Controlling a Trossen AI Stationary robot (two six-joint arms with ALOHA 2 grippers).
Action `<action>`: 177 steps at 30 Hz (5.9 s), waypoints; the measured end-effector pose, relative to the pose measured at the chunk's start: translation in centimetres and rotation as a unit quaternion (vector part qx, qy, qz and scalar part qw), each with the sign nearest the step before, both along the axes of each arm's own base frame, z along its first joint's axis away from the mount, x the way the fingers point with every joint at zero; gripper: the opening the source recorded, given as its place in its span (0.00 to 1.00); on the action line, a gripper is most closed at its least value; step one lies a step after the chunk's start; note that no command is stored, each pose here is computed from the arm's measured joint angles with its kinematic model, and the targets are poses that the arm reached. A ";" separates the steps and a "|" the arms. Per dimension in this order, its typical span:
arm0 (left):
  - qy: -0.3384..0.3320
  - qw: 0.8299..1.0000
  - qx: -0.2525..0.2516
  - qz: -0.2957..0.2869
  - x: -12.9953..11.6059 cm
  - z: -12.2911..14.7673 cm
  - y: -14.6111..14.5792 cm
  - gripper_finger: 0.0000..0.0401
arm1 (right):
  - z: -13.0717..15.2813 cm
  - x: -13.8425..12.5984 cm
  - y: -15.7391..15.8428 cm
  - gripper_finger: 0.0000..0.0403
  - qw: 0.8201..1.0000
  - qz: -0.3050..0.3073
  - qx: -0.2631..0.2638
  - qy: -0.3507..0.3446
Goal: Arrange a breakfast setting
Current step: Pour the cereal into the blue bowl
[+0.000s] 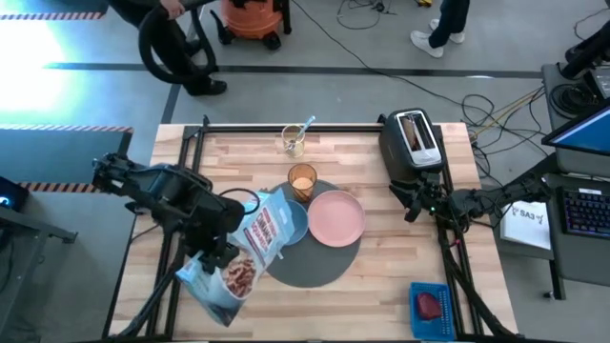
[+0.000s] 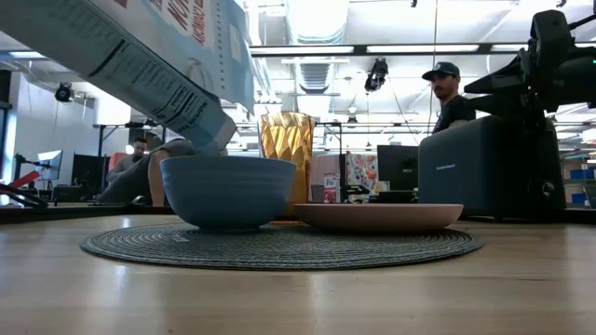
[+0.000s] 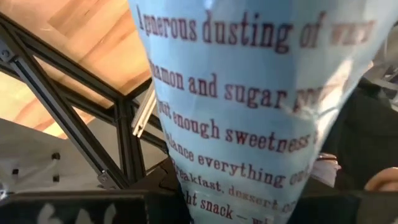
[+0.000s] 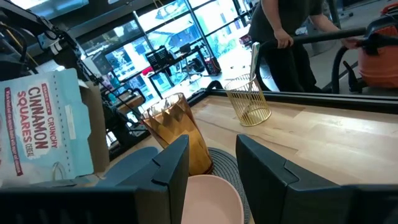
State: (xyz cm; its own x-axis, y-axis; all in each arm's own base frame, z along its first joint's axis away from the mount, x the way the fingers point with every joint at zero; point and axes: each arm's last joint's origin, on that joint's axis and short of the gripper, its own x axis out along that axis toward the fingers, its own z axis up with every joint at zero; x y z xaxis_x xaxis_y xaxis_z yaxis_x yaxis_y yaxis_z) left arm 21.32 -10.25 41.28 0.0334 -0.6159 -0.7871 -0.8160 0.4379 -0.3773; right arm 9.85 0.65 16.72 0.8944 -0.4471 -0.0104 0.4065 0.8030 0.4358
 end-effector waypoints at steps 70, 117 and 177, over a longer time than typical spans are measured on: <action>0.016 0.997 -0.062 0.041 1.4 -0.5 3.4 0.25 | 0.0 0.0 0.0 0.31 1.000 0.000 0.000 0.000; 0.032 0.990 -0.117 0.079 1.6 0.0 5.0 0.25 | 0.0 0.0 0.0 0.31 1.000 0.000 0.000 0.000; 0.039 0.981 -0.146 0.124 2.9 -0.3 6.9 0.26 | 0.0 0.0 0.0 0.31 1.000 0.000 0.000 0.001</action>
